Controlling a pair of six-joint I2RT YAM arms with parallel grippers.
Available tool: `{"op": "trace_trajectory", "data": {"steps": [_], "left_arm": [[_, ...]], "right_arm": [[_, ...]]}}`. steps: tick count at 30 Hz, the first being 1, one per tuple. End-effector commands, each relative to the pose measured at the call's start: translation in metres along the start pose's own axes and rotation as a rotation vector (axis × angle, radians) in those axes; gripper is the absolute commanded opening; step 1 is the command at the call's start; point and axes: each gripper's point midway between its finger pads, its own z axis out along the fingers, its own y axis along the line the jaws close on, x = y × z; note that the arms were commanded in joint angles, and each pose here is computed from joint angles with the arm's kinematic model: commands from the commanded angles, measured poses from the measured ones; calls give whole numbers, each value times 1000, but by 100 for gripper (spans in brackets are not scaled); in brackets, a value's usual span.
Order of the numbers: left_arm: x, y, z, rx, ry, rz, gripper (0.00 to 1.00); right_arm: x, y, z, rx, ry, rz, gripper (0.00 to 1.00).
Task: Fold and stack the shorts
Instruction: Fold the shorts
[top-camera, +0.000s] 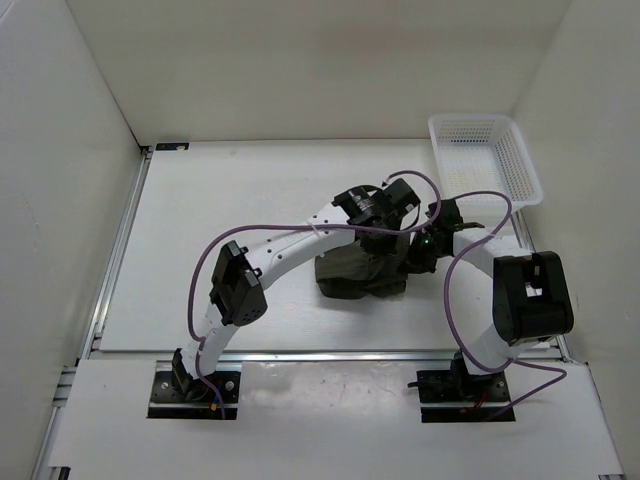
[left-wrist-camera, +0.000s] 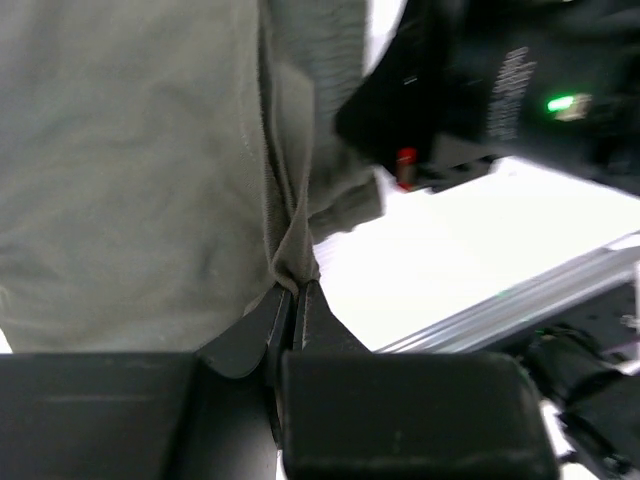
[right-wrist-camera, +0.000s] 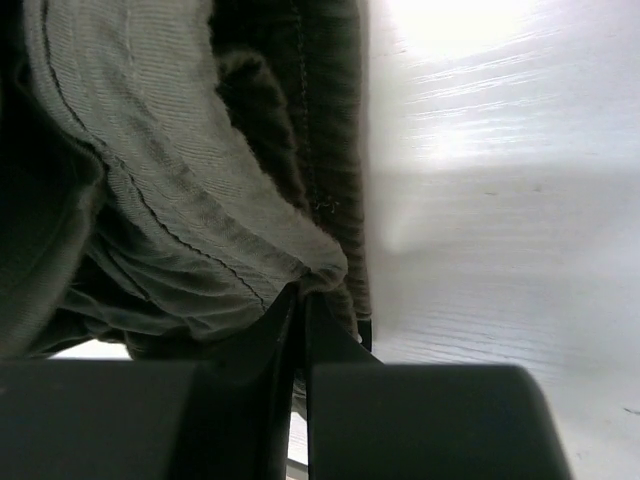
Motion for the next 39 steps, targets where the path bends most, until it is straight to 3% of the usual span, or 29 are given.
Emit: {"op": "trace_trajectory", "data": {"steps": [1, 9, 15, 21, 24, 28, 32, 39], "left_arm": [[-28, -32, -33, 154, -85, -42, 10], [-69, -29, -72, 211, -215, -111, 10], [-103, 23, -91, 171, -279, -238, 10], [-112, 79, -103, 98, -313, -357, 10], [-115, 88, -105, 95, -328, -390, 10], [-118, 73, -91, 156, -286, -355, 10], [-110, 22, -70, 245, -229, -289, 10], [-52, -33, -28, 286, -75, -178, 10]], "right_arm": [[1, 11, 3, -63, 8, 16, 4], [4, 11, 2, -71, 12, 16, 4], [5, 12, 0, -72, 11, 15, 3], [4, 14, -5, -76, 4, 12, 3], [1, 16, -6, -81, -4, 9, 3], [2, 16, -8, -81, -4, 9, 3], [-1, 19, -9, -85, -11, 6, 3], [-1, 19, -9, -85, -11, 6, 3]]}}
